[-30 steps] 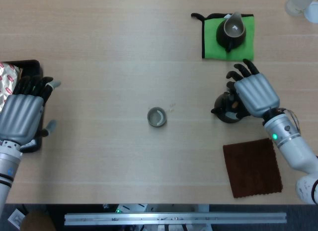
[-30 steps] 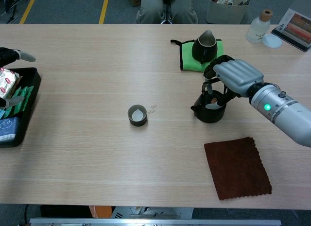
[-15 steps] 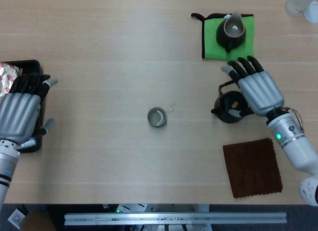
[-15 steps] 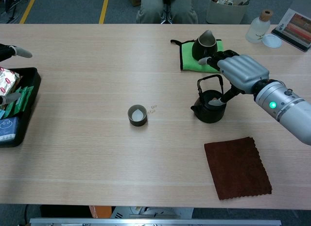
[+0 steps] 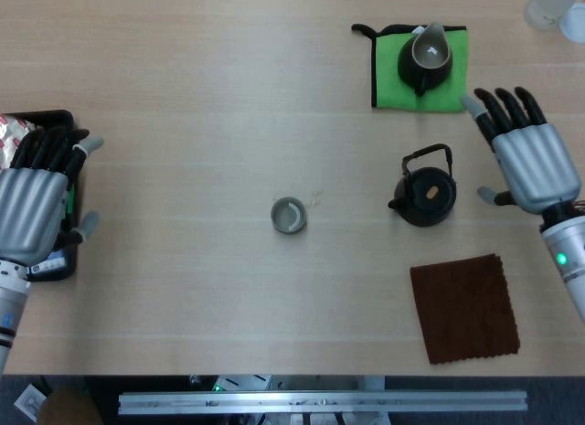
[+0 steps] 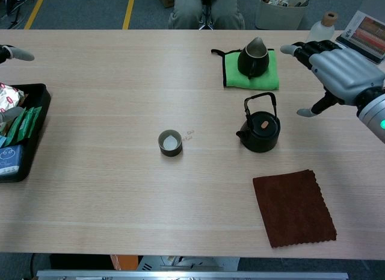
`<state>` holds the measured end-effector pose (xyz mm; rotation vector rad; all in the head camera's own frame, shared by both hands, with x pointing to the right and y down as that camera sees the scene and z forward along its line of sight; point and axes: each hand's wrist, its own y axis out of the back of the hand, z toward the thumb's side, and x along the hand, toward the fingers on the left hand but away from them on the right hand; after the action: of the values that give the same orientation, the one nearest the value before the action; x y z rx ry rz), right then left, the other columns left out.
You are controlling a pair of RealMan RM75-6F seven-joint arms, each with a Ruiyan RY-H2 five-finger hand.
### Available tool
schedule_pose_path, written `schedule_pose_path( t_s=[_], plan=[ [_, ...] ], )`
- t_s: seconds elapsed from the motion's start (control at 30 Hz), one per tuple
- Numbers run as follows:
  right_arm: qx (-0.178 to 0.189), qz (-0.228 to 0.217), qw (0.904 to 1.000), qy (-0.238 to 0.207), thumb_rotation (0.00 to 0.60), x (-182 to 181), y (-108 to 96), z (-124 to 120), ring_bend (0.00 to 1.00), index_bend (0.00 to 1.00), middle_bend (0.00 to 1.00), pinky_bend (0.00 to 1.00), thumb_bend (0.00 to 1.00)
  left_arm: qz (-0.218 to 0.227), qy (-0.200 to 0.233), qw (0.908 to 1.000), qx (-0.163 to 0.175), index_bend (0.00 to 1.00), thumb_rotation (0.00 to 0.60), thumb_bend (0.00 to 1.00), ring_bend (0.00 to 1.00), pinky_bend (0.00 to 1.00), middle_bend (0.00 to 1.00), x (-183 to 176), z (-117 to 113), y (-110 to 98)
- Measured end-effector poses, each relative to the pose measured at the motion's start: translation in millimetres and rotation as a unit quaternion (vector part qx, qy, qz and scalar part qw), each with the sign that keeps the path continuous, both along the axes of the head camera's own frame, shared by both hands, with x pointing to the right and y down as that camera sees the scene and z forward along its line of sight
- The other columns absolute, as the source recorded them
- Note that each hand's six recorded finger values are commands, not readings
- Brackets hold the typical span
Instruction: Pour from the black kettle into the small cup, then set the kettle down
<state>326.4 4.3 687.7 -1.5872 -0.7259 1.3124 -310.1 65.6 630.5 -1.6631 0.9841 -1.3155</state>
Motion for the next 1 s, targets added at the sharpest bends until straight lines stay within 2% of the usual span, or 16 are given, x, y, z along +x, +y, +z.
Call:
schedule_pose_path(
  t_s=[0.2,0.4,0.73,1.0],
  plan=[
    [0.052,0.026,0.9982,0.012,0.600,35.7,6.6,-39.0,0.00,0.12,0.14,0.00,0.00,-0.005,0.008,0.9998,0.016,0.14,0.600,0.27,0.09,0.09,0.14,-5.8,-3.5,8.1],
    [0.084,0.050,0.9948,0.025,0.600,71.7,26.6,-66.8,0.00,0.12,0.15,0.00,0.00,-0.023,0.000,0.9989,0.040,0.14,0.600,0.27,0.09,0.09,0.14,-19.2,-7.1,17.2],
    [0.099,0.090,0.9901,0.042,0.600,115.7,66.8,-91.2,0.00,0.13,0.16,0.00,0.00,-0.055,-0.013,0.9964,0.063,0.14,0.600,0.27,0.09,0.09,0.14,-42.5,-9.5,33.4],
    [0.098,0.111,0.9881,0.041,0.600,130.6,81.3,-97.7,0.00,0.13,0.16,0.00,0.00,-0.056,-0.019,0.9947,0.084,0.14,0.600,0.27,0.09,0.09,0.15,-51.2,-9.5,43.1]
  ],
)
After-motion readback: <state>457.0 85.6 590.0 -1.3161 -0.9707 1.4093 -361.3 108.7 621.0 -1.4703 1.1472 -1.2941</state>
